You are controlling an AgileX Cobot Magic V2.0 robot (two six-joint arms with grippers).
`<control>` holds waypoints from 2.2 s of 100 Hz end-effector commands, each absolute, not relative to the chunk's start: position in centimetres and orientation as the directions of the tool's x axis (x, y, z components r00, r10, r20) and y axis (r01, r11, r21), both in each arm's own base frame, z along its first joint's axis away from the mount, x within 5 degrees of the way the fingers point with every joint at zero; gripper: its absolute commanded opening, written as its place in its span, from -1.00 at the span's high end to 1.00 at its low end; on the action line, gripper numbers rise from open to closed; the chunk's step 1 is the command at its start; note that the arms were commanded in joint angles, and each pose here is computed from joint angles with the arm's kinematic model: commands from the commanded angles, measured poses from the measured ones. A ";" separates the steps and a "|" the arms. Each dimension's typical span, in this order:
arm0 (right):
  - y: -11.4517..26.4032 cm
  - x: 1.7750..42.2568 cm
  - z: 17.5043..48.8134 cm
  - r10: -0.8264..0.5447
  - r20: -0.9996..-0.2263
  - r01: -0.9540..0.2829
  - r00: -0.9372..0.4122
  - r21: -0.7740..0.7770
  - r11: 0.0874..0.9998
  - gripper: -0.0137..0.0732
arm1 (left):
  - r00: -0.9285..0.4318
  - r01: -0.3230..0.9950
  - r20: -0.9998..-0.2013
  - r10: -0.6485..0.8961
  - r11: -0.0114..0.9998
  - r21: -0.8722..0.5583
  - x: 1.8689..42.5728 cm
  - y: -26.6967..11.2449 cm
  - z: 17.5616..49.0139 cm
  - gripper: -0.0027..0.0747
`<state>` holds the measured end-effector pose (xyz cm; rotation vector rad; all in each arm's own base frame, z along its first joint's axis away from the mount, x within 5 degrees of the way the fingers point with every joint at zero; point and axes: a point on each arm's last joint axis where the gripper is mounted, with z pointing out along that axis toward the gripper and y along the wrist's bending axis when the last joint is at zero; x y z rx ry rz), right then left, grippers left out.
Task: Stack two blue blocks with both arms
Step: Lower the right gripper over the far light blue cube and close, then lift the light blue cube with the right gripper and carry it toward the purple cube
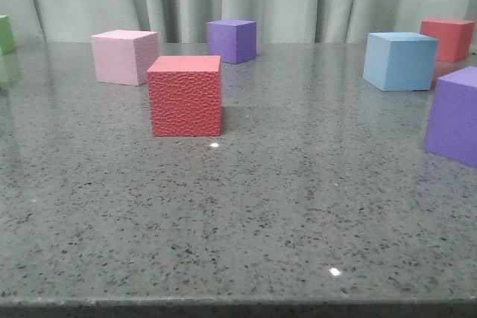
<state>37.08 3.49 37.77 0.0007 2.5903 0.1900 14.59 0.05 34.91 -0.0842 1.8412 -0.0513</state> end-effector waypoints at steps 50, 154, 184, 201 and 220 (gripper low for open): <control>5.0 40.7 36.1 0.041 -0.507 -0.046 -0.861 0.158 0.986 -0.72 | -0.167 -0.017 -0.984 -0.069 0.998 -0.067 14.7 0.0 36.7 -0.54; 5.3 43.2 32.4 0.044 -0.468 -0.034 -0.883 0.156 0.987 -0.72 | -0.167 -0.017 -0.984 -0.066 0.998 -0.064 14.7 0.0 36.7 -0.54; 5.3 43.2 32.3 0.044 -0.470 -0.034 -0.882 0.156 0.987 -0.72 | -0.167 -0.017 -0.984 -0.066 0.998 -0.064 14.7 0.0 36.7 -0.54; 5.3 43.2 32.3 0.044 -0.470 -0.034 -0.882 0.156 0.987 -0.53 | -0.167 -0.017 -0.984 -0.066 0.998 -0.064 14.7 0.0 36.7 -0.54; 5.3 43.2 32.3 0.044 -0.468 -0.034 -0.883 0.156 0.987 0.02 | -0.167 -0.017 -0.984 -0.066 0.998 -0.064 14.7 0.0 36.7 -0.54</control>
